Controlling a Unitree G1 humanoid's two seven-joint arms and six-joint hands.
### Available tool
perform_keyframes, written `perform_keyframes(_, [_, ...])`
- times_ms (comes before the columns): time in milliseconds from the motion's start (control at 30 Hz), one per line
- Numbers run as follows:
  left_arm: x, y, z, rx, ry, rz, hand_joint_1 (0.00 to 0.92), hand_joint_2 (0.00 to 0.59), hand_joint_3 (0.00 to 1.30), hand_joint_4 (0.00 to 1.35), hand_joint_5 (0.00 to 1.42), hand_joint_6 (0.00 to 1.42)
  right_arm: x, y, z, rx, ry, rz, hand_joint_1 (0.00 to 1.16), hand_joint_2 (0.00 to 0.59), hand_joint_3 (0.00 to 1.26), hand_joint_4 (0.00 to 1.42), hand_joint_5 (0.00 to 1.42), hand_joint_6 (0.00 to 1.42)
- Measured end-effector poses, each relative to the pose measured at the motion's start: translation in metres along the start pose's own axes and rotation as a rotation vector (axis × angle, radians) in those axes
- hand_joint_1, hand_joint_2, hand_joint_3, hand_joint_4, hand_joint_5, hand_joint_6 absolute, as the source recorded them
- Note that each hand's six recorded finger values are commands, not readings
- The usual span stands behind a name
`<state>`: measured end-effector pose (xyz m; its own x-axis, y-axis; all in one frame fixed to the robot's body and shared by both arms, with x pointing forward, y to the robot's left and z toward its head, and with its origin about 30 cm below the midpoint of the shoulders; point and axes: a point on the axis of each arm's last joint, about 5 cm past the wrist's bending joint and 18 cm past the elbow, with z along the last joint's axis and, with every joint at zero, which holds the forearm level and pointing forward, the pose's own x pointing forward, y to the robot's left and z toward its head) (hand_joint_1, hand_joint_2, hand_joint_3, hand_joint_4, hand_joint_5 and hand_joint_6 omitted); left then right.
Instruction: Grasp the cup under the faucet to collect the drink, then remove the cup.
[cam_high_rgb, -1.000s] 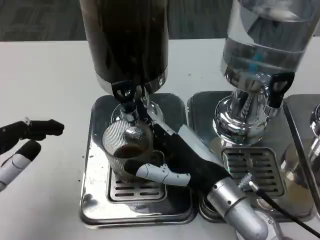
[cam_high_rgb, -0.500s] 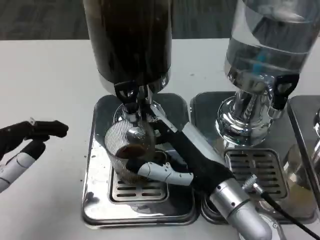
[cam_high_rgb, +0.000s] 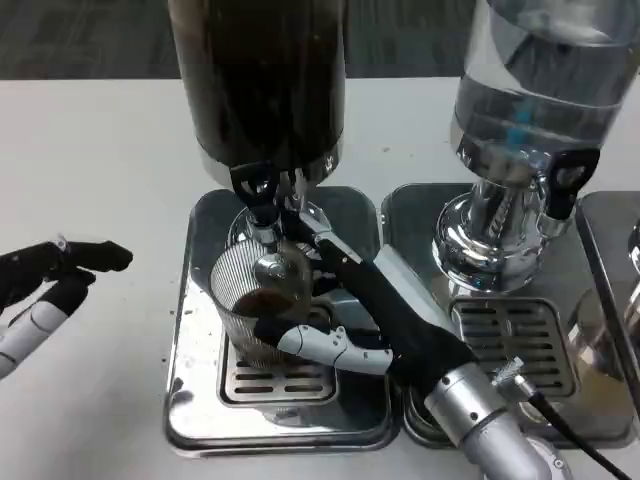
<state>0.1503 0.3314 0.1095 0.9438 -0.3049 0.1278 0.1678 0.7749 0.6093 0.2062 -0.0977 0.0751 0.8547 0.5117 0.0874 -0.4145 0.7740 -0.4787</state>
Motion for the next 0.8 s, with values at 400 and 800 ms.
perform_keyframes(400, [0.002, 0.002, 0.0004, 0.008, -0.001, -0.024, 0.0, 0.158, 0.5, 0.45, 0.34, 0.4, 0.007, 0.0015, 0.0036, 0.028, -0.017, 0.03, 0.26, 0.061, 0.08, 0.09, 0.22, 0.3])
perform_keyframes(800, [-0.001, 0.002, -0.0001, 0.006, 0.008, -0.026, 0.0, 0.17, 0.51, 0.47, 0.34, 0.39, 0.014, 0.0021, 0.0044, 0.021, -0.021, 0.068, 0.23, 0.025, 0.06, 0.07, 0.2, 0.28])
